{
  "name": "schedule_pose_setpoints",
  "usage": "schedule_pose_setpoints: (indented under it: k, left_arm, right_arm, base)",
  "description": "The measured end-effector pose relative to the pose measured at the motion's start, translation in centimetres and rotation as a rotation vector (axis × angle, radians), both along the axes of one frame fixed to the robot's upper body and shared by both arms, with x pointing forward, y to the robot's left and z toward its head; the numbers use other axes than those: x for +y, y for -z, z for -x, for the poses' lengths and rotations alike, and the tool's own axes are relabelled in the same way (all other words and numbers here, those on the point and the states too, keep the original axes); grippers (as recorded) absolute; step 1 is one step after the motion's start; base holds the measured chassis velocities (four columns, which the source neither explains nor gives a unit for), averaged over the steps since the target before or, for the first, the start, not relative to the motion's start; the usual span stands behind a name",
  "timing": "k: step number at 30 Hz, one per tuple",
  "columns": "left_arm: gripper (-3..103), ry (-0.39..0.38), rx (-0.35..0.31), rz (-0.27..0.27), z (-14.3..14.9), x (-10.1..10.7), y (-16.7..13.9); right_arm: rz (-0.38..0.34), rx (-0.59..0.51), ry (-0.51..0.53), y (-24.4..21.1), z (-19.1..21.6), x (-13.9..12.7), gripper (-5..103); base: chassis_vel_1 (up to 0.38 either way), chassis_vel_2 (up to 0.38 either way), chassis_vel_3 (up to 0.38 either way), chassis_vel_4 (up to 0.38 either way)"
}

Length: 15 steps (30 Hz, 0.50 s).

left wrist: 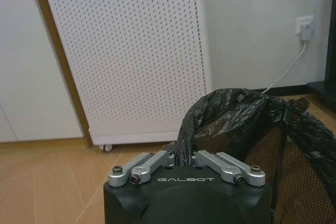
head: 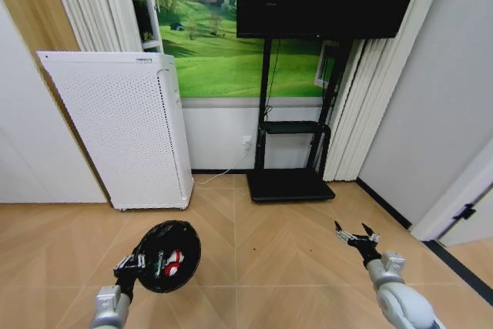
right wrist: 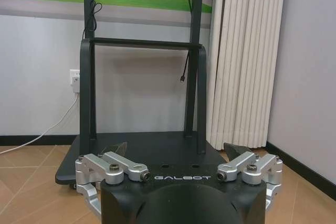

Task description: Pick up the trash bin and place the garbage on the floor into it.

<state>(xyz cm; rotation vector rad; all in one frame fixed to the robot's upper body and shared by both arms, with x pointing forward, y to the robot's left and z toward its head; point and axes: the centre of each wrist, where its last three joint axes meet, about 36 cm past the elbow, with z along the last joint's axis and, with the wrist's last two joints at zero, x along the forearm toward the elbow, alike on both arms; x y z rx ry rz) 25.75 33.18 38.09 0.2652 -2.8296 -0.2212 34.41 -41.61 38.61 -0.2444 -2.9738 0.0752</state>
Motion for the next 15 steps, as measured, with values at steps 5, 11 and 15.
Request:
schedule_pose_setpoints:
  k: [5, 11, 15]
  left_arm:
    - [6, -0.027, 0.04, 0.05, 0.2, 0.9, 1.7]
    - [6, -0.041, 0.069, 0.15, -0.3, 1.6, 4.2]
    - [6, -0.052, 0.081, 0.187, -0.5, 1.7, 5.3]
  right_arm:
    - [0.0, 0.0, 0.0, 0.0, 0.0, 0.0, 100]
    - [0.0, 0.0, 0.0, 0.0, 0.0, 0.0, 100]
    - [0.0, 0.0, 0.0, 0.0, 0.0, 0.0, 100]
  base:
    - [0.0, 0.0, 0.0, 0.0]
    - [0.0, 0.0, 0.0, 0.0]
    - [0.0, 0.0, 0.0, 0.0]
